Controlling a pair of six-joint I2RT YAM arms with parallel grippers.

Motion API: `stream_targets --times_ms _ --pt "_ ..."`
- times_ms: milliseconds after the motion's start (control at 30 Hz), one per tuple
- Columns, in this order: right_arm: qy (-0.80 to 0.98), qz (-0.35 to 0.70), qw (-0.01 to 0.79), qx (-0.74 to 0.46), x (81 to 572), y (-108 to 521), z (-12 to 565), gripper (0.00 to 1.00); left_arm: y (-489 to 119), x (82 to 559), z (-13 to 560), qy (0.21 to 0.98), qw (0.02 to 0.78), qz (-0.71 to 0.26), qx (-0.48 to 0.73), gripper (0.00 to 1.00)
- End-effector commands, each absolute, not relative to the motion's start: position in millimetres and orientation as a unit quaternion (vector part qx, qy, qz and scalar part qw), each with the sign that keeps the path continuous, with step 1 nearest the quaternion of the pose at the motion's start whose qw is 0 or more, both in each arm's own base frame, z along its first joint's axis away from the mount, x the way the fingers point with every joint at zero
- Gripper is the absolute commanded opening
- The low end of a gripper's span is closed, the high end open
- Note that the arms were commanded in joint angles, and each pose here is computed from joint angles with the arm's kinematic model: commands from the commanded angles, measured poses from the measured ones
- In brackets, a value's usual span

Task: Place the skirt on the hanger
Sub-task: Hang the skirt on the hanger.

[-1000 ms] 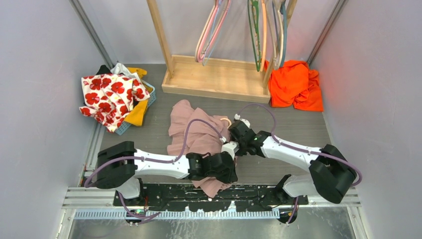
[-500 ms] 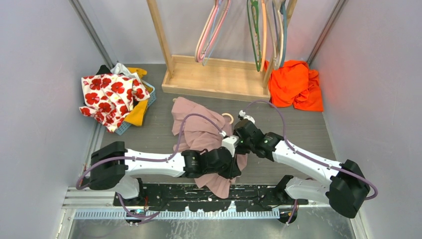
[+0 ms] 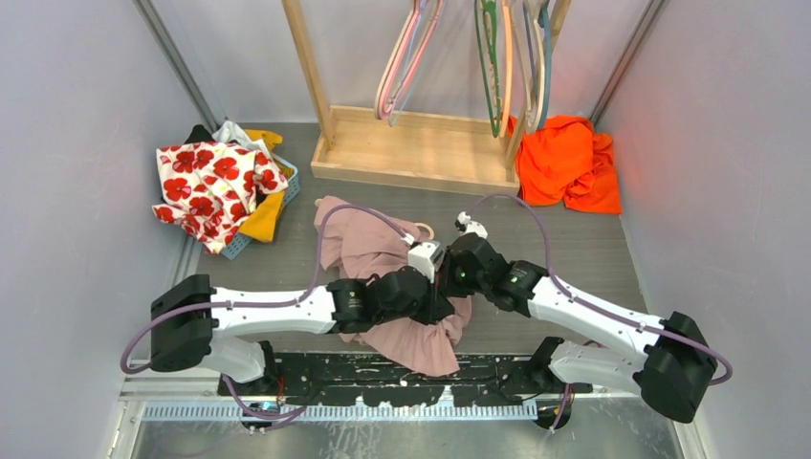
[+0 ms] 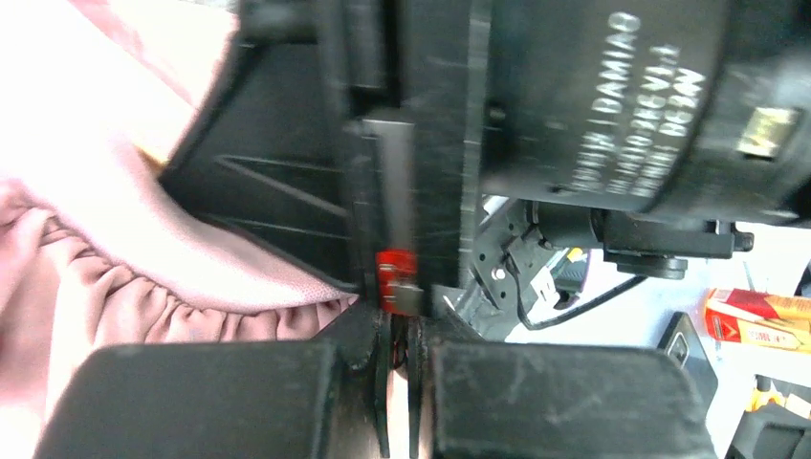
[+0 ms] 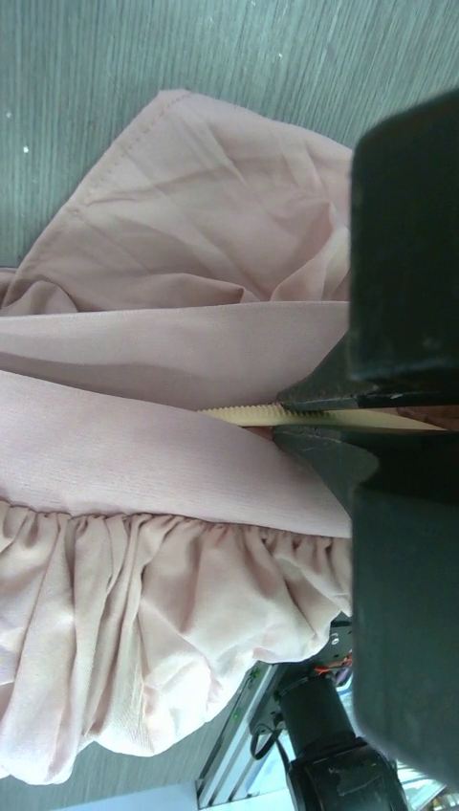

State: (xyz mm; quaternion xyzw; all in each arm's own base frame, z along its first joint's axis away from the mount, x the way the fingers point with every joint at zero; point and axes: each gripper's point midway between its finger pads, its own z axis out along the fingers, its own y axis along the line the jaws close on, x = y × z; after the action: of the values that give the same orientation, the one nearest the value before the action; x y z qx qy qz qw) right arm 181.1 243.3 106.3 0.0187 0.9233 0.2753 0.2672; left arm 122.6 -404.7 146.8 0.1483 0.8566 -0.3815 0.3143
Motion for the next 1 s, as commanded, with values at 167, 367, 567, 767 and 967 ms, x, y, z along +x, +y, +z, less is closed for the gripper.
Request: stream_targets --times_ms 167,367,567,767,967 --pt "0.904 0.339 0.260 -0.016 156.9 261.0 134.5 0.01 -360.6 203.2 170.1 0.839 0.417 -0.344 0.052 0.00" --pt "0.918 0.306 0.248 -0.043 158.4 261.8 113.2 0.01 -367.9 199.6 175.0 0.847 0.391 -0.352 0.070 0.14" --pt "0.926 0.288 0.231 -0.075 157.3 264.6 97.2 0.19 -361.5 182.2 176.4 0.863 0.350 -0.355 0.078 0.25" --pt "0.933 0.265 0.229 -0.084 158.8 255.2 90.3 0.40 -343.2 169.0 181.6 0.873 0.332 -0.348 0.080 0.34" --pt "0.927 0.248 0.277 -0.043 179.5 221.7 108.4 0.52 -316.0 170.2 176.3 0.883 0.346 -0.309 0.070 0.38"
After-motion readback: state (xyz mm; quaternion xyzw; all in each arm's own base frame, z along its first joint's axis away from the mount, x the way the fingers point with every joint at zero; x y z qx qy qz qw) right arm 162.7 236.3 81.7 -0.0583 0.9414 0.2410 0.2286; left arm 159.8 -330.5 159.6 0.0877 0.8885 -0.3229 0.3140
